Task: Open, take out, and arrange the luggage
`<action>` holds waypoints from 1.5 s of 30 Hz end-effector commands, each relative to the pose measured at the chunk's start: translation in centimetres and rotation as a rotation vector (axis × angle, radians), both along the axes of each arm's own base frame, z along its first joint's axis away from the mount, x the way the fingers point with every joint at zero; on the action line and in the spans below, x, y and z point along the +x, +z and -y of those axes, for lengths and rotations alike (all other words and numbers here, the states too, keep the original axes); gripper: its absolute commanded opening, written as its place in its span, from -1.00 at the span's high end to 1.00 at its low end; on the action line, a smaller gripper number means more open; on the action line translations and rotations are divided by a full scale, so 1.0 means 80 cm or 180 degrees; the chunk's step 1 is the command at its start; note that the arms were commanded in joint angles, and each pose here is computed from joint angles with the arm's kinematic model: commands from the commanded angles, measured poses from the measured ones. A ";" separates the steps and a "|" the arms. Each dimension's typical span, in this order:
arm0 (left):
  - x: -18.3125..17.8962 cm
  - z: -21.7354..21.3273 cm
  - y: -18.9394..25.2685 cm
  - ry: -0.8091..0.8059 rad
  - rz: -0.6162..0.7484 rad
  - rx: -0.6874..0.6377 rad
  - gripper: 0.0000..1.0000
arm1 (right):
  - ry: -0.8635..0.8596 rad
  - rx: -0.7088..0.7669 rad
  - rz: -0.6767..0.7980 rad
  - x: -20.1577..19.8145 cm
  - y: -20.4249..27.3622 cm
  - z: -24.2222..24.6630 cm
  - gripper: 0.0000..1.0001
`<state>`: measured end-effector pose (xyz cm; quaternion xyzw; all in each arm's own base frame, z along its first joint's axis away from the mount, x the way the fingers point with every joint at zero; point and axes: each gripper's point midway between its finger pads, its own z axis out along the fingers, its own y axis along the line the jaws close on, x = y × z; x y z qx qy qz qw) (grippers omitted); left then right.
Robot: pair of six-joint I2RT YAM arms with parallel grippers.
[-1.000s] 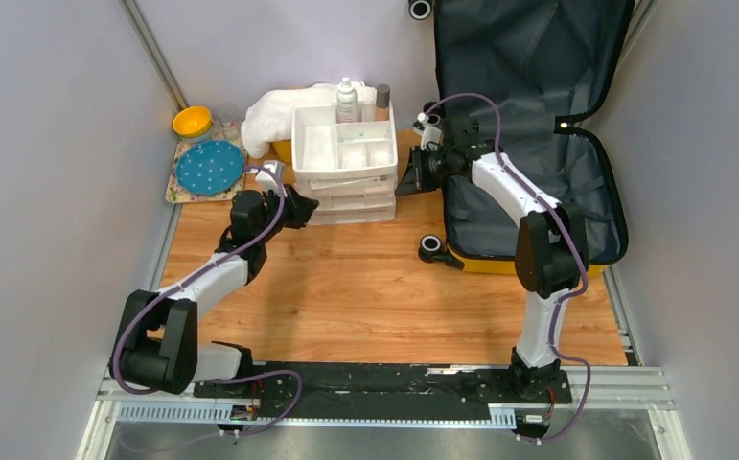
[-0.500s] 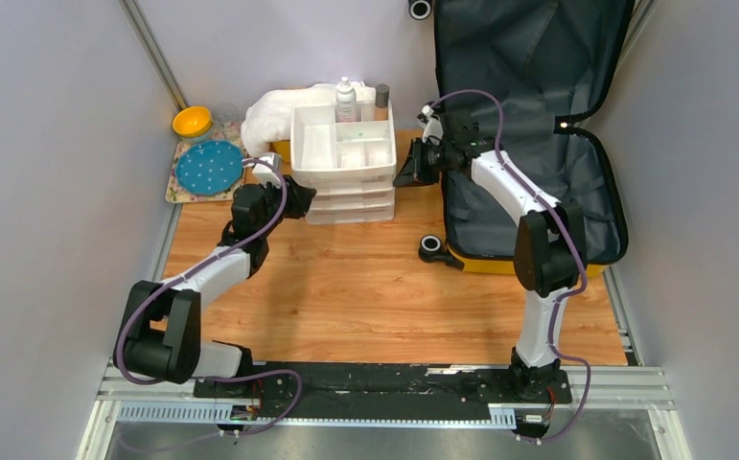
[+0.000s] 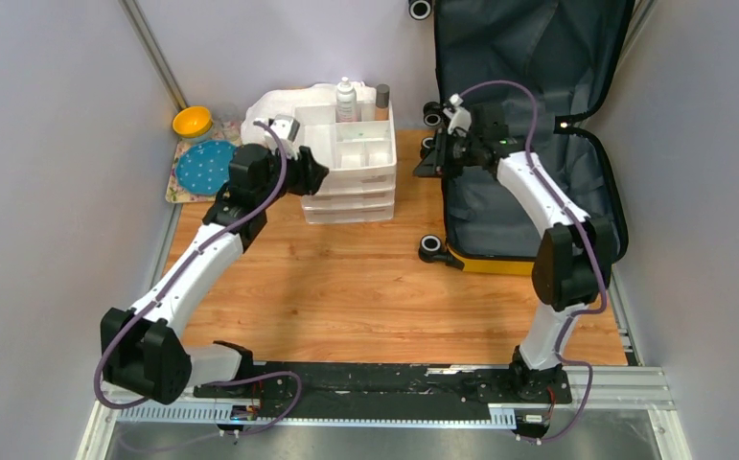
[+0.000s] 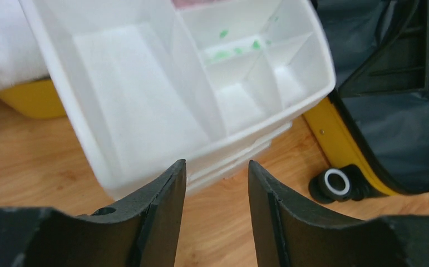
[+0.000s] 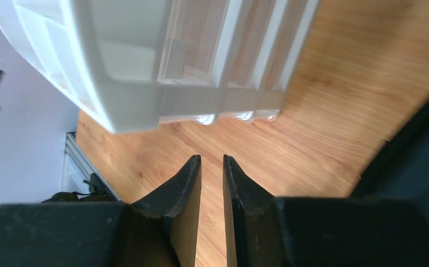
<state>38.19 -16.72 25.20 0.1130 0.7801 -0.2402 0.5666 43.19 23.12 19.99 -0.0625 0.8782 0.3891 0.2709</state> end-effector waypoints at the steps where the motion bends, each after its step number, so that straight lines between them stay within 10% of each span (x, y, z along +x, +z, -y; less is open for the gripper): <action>1: 0.016 -0.003 0.034 0.0327 -0.0077 0.0348 -0.07 | -0.0053 -0.0160 0.0698 -0.005 0.070 0.041 0.52; 12: 0.094 0.019 0.067 0.0712 -0.0027 0.0422 -0.15 | -0.0276 -0.0518 0.1185 -0.028 0.109 0.095 0.48; 30: 0.065 0.048 0.027 0.0426 -0.0082 0.0511 -0.04 | -0.0454 -0.0605 0.1035 -0.039 0.083 0.124 0.46; 42: 0.103 0.043 0.007 0.0919 -0.0493 0.0605 0.38 | -0.0503 -0.0610 0.1030 -0.035 0.086 0.132 0.46; 45: 0.100 0.036 0.008 0.0989 -0.0508 0.0623 0.83 | -0.0528 -0.0611 0.1018 -0.036 0.086 0.137 0.46</action>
